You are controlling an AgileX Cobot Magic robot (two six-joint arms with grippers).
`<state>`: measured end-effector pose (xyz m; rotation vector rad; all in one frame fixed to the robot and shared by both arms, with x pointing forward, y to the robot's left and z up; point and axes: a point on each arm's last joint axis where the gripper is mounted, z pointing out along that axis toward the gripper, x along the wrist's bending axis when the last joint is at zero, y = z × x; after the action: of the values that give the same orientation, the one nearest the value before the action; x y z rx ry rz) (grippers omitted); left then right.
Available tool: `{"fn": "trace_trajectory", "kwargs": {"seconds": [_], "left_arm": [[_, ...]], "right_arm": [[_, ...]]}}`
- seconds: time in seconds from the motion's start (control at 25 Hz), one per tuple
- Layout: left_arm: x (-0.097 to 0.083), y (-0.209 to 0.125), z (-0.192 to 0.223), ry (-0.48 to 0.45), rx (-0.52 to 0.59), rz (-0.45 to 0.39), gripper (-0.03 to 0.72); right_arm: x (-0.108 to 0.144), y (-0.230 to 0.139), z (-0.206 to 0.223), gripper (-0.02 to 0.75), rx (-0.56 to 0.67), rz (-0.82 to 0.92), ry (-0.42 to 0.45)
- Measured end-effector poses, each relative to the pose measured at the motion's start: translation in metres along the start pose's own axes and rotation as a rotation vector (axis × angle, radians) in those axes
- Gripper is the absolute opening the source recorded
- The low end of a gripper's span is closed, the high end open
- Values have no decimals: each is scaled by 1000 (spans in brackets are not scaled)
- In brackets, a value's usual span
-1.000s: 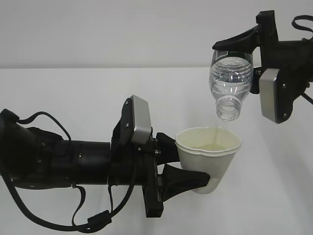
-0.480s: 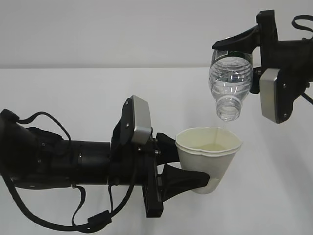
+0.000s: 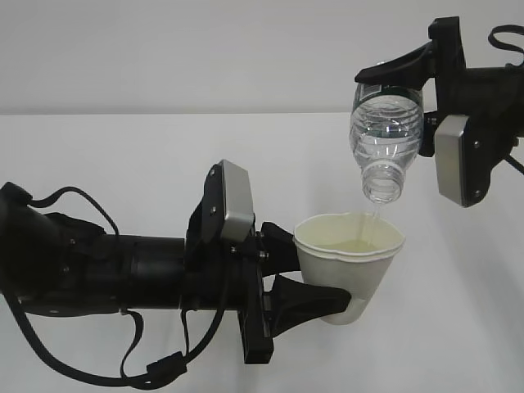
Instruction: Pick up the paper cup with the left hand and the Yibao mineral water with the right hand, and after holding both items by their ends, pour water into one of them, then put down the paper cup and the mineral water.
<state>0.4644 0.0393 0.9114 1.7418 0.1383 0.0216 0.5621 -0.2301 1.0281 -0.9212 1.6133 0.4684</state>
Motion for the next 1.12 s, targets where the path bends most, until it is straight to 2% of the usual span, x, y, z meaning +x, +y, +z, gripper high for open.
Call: {"fn": "trace_trajectory", "kwargs": {"seconds": [1.12], "left_arm": [[0, 0, 0, 1, 2, 0, 373]], "right_arm": [[-1, 0, 0, 465, 1, -15, -6]]}}
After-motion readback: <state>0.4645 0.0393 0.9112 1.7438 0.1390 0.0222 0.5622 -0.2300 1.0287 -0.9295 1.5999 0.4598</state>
